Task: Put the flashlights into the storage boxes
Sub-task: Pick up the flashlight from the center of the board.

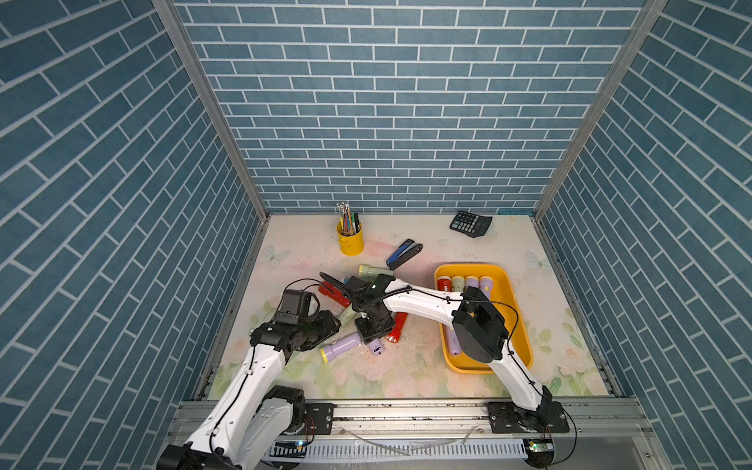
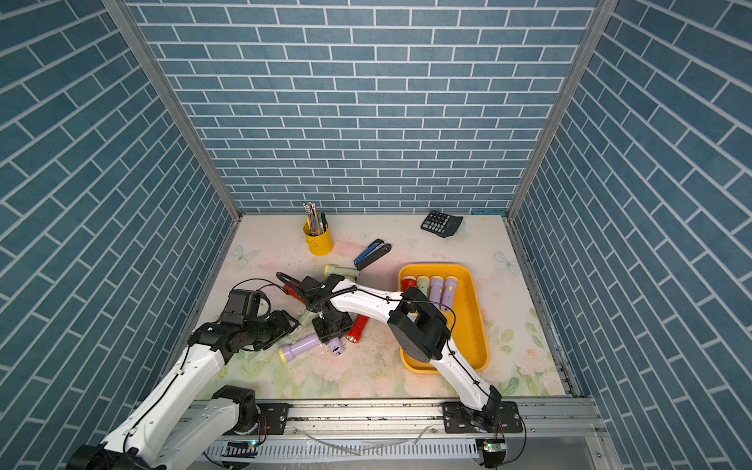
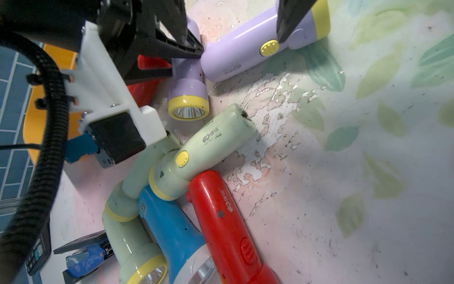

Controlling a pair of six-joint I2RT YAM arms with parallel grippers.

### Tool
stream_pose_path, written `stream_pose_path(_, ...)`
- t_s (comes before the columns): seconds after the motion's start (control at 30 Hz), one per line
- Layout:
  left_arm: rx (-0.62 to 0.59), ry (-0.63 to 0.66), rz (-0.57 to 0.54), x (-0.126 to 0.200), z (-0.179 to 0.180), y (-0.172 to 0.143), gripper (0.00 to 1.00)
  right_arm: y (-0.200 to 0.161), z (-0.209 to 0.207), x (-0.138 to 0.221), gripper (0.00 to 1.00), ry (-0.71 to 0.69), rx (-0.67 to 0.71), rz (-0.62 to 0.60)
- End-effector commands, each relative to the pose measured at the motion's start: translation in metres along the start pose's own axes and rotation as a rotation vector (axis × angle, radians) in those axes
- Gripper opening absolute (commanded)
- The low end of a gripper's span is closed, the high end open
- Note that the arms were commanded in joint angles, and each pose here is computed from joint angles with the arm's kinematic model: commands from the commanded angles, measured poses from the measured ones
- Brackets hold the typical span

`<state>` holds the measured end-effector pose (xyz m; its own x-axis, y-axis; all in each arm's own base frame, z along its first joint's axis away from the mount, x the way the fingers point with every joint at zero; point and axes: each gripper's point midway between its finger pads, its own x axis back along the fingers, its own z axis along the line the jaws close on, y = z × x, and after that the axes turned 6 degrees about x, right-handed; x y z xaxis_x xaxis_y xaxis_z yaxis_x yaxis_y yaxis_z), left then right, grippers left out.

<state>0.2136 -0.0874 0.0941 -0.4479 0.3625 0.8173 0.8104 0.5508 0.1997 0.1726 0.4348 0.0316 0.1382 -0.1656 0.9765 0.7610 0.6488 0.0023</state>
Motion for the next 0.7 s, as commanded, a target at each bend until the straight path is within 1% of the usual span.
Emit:
stream_pose_path(0.0, -0.002, 0.002, -0.014, 0.0, 0.002, 0.002, 0.59, -0.002, -0.008, -0.004, 0.4, -0.036, -0.006, 0.029)
stream_pose_path(0.13, -0.008, -0.003, -0.016, 0.001, 0.0, 0.003, 0.59, 0.0, -0.007, 0.006, 0.38, -0.032, 0.002, 0.001)
stream_pose_path(0.3, -0.025, -0.022, -0.017, 0.001, -0.005, 0.005, 0.58, 0.006, -0.001, 0.032, 0.35, 0.001, 0.0, -0.09)
stream_pose_path(0.33, -0.029, -0.029, -0.019, 0.002, -0.007, 0.006, 0.58, 0.007, 0.003, 0.048, 0.35, 0.028, 0.0, -0.135)
stream_pose_path(0.43, -0.048, -0.06, -0.032, 0.005, -0.016, 0.01, 0.58, 0.008, 0.004, 0.068, 0.35, 0.085, -0.01, -0.199)
stream_pose_path(0.57, -0.082, -0.11, -0.056, 0.01, -0.033, 0.017, 0.57, 0.0, -0.009, 0.094, 0.35, 0.118, -0.055, -0.27)
stream_pose_path(0.67, -0.122, -0.145, -0.067, 0.011, -0.048, 0.019, 0.57, -0.009, -0.029, 0.113, 0.35, 0.127, -0.098, -0.305)
